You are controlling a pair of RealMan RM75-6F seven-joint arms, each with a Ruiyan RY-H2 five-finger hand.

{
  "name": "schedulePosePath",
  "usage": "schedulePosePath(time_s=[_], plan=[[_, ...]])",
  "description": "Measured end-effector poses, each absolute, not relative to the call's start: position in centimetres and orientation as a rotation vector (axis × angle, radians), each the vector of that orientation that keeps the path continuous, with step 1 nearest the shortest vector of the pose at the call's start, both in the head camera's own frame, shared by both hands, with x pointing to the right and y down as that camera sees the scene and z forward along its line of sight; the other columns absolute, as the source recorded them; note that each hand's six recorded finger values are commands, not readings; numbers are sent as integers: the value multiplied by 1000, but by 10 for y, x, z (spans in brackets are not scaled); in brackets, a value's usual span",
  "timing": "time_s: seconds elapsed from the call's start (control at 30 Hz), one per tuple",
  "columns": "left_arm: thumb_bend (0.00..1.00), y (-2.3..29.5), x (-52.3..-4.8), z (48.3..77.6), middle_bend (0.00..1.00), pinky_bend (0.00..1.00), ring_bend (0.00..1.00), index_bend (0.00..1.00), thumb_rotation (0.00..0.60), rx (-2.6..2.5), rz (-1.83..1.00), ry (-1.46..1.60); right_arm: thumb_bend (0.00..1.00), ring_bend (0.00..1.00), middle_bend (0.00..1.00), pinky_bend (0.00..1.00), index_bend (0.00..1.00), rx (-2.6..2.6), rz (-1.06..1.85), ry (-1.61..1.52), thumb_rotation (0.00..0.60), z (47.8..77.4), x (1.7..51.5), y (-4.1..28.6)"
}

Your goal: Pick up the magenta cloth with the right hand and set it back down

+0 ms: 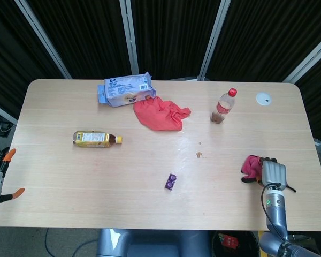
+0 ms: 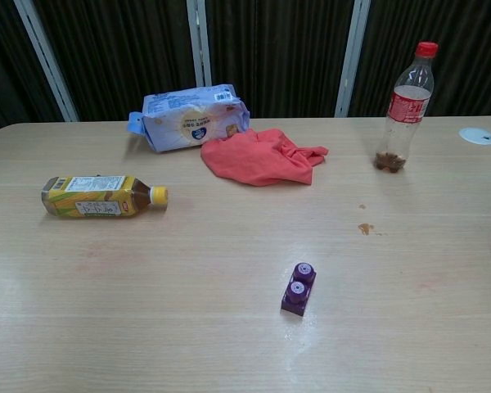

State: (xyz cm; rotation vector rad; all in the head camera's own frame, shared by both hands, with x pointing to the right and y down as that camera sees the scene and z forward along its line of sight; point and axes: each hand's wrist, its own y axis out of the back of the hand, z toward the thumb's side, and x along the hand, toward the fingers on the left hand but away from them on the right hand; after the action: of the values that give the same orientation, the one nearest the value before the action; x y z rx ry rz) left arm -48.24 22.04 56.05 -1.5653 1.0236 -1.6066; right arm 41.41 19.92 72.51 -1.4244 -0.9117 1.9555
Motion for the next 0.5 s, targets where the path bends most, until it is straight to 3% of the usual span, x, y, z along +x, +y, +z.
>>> schedulePosePath(time_s=[0.17,0.5], plan=[[40,219,-482,559,0,0,0,0,600,-1567,-1592,1042,348,649,713,813,704,-1439,1862,-968,600,724,398,194],[40,220,-482,560,0,0,0,0,600,-1573,-1591,1040,350,662,723,835,718,-1530,1740,-997,600,730,348,183]])
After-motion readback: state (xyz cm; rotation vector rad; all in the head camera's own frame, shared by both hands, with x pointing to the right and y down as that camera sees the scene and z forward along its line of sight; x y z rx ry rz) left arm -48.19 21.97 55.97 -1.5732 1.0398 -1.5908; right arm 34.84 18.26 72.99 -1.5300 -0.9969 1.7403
